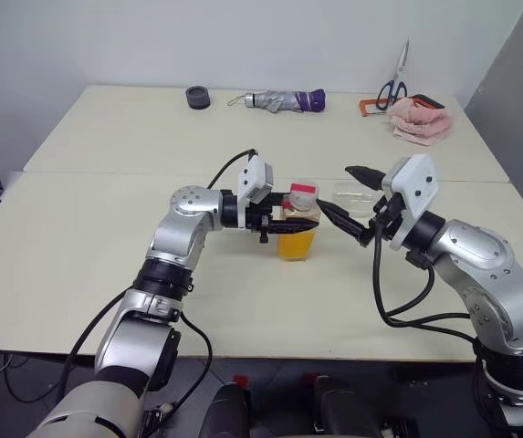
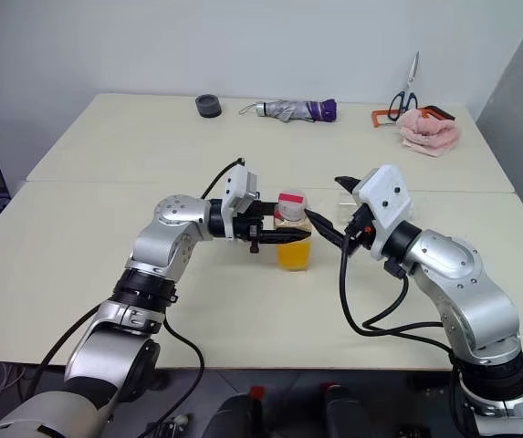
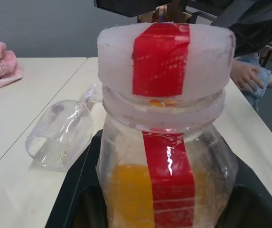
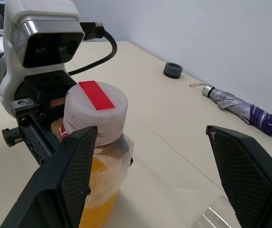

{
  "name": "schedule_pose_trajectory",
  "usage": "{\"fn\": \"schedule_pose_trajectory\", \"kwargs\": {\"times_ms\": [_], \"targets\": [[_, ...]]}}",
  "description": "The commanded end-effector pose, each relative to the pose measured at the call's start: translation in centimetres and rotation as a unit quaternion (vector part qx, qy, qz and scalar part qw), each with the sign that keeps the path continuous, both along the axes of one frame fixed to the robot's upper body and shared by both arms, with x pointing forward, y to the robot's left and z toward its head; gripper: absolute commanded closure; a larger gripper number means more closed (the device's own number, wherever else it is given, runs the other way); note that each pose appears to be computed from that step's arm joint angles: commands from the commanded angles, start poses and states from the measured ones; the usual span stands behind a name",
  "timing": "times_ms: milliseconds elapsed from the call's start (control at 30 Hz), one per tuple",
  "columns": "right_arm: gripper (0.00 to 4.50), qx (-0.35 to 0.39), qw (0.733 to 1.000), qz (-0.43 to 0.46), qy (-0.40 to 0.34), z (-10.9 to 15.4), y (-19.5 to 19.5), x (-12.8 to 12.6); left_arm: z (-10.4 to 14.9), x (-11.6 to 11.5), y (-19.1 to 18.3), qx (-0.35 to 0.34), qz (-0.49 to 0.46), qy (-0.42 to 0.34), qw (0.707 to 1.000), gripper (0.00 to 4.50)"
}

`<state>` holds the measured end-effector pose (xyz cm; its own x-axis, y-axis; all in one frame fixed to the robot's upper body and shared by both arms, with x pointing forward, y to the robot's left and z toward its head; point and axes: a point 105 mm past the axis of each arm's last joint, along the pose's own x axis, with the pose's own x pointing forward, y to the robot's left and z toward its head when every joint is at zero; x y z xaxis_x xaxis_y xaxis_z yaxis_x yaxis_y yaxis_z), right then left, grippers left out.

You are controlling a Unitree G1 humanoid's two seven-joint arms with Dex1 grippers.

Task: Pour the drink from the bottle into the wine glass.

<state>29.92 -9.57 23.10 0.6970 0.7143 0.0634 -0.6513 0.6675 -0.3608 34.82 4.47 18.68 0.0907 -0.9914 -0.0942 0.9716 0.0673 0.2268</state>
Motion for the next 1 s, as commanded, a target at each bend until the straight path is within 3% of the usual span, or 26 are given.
{"fn": "schedule_pose_trajectory", "kwargs": {"times_ms": [33,1000], "targets": [[0.61,0.003,1.0,-0.004,-0.031,1.21,-0.17,-0.33,1.72,-0.33,-0.42,-0.012,-0.017,-0.032,0.999,2.58],[0.61,-0.004,0.999,0.0,-0.033,1.15,-0.27,-0.3,1.66,-0.31,-0.26,-0.01,-0.014,-0.035,0.999,2.58]]}}
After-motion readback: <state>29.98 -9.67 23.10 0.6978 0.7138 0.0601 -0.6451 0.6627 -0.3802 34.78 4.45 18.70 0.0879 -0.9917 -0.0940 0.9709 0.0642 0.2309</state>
